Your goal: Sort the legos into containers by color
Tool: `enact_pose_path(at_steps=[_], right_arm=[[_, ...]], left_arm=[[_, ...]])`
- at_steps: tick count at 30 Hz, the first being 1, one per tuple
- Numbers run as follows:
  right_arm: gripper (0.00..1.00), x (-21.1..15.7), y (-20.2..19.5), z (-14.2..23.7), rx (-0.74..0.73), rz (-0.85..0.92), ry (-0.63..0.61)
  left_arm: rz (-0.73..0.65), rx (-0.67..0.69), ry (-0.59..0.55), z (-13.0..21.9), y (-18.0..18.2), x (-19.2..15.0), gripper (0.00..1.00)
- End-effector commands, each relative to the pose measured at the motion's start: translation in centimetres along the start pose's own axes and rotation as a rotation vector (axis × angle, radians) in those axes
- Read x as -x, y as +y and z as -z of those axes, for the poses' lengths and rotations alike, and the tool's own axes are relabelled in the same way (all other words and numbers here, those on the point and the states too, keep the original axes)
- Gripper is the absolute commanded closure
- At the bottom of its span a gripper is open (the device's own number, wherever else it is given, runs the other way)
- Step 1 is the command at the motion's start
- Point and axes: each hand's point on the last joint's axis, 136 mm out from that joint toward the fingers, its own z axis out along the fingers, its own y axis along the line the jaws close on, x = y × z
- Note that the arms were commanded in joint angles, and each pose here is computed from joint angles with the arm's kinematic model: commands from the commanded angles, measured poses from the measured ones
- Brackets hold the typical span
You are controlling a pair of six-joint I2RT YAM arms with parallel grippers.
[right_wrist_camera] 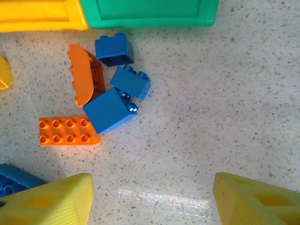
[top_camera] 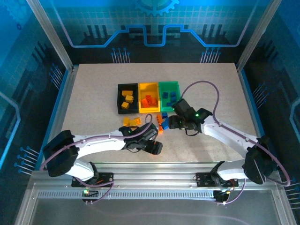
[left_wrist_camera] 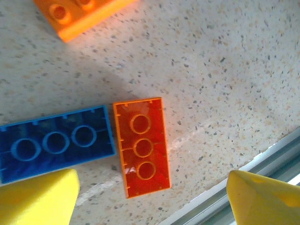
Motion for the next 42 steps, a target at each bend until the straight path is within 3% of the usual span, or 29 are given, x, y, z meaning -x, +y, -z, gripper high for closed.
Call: enact_pose_path(at_steps=[1,13,18,21,26,30,37,42], right_arm=[[0.3,0.1,-1.7,0.6,-0.043,-0.048,-0.022],[0.29,0.7,-3.4,2.7,-0.038,-0.094,-0.08],[0.29,0.7,-4.1,2.8,-0.042,-0.118,-0.084],[0.29,0.8,-4.3,2.8,-0.043,-0.125,-0.086],[0.29,1.0,-4.4,2.8,-0.039,-0.137,-0.092],[0.29,0.9,-4.4,2.5,-0.042,-0.14,-0.081],[0.29,0.3,-4.1,1.7,-0.034,-0.158,-0.05],[0.29,-0.5,-3.9,1.3,-0.022,-0.15,-0.024]], left_arm=[[-0.045,0.065,0.029,-1.2,0.1,-0.7,0.21],[-0.126,0.199,0.058,-4.2,0.3,-0.9,0.52],[-0.128,0.185,0.043,-3.0,-0.2,-0.8,0.71],[-0.09,0.111,-0.017,-0.8,-1.4,0.4,0.73],[0.053,-0.049,-0.151,3.8,-1.9,5.7,0.73],[0.139,-0.008,-0.257,5.8,1.7,11.5,0.72],[0.289,0.079,-0.325,4.3,7.9,20.9,0.78],[0.347,0.187,-0.305,1.8,11.3,24.3,0.74]])
